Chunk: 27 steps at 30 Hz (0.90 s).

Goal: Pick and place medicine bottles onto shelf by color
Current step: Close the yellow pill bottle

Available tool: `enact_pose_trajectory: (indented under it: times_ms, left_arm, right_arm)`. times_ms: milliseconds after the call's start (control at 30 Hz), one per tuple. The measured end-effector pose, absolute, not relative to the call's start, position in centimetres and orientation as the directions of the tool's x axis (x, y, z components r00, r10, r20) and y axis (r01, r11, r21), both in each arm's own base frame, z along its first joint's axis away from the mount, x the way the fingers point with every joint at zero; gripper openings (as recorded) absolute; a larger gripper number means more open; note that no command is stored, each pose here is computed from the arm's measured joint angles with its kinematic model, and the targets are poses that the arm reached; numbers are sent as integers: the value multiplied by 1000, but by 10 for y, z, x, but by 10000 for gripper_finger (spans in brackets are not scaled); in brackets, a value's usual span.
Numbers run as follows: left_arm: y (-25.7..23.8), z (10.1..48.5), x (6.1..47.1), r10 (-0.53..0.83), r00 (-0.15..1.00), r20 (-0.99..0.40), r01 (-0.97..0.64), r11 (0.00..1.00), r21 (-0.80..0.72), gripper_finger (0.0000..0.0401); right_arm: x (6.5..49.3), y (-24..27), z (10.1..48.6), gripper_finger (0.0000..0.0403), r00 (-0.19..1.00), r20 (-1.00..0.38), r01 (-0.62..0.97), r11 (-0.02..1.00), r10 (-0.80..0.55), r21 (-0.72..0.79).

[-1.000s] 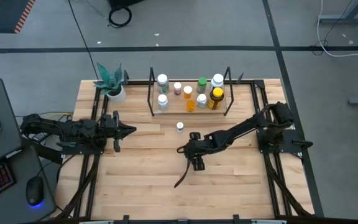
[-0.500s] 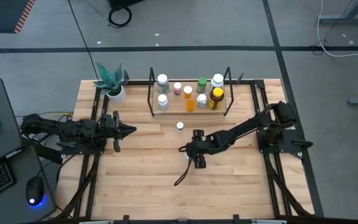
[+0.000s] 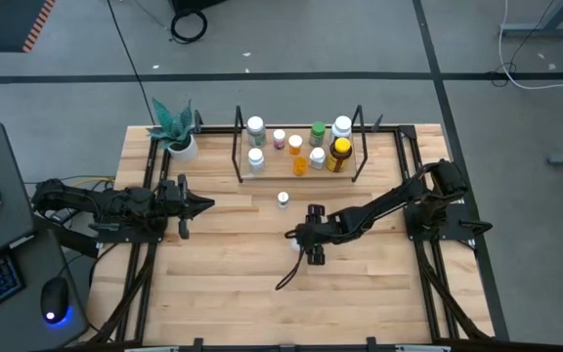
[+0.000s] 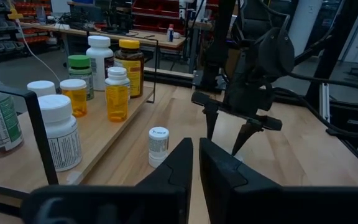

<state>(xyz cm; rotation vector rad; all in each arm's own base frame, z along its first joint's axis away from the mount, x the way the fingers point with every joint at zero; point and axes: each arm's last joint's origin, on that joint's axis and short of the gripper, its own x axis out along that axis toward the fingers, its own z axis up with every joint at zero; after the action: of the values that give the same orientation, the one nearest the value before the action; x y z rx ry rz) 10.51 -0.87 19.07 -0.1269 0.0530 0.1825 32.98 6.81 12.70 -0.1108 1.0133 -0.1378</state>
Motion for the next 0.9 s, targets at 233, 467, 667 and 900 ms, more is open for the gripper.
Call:
enact_pose_trajectory:
  times_ms: [233, 467, 667, 900]
  left_arm:
    - [-9, 191, 105, 178, 982, -64, -185, 975, -121, 28]
    - [-9, 191, 105, 178, 982, -64, -185, 975, -121, 26]
    - [-9, 191, 105, 178, 982, -64, -185, 975, -121, 36]
    - [-9, 191, 105, 178, 982, -64, -184, 975, -121, 28]
  right_arm:
    - [329, 67, 137, 263, 548, -814, 77, 981, -190, -178]
    - [328, 68, 136, 263, 546, -816, 86, 982, -190, -170]
    - [321, 68, 127, 263, 540, -821, 108, 982, -188, -153]
    - [319, 69, 125, 263, 543, -819, 120, 983, -185, -142]
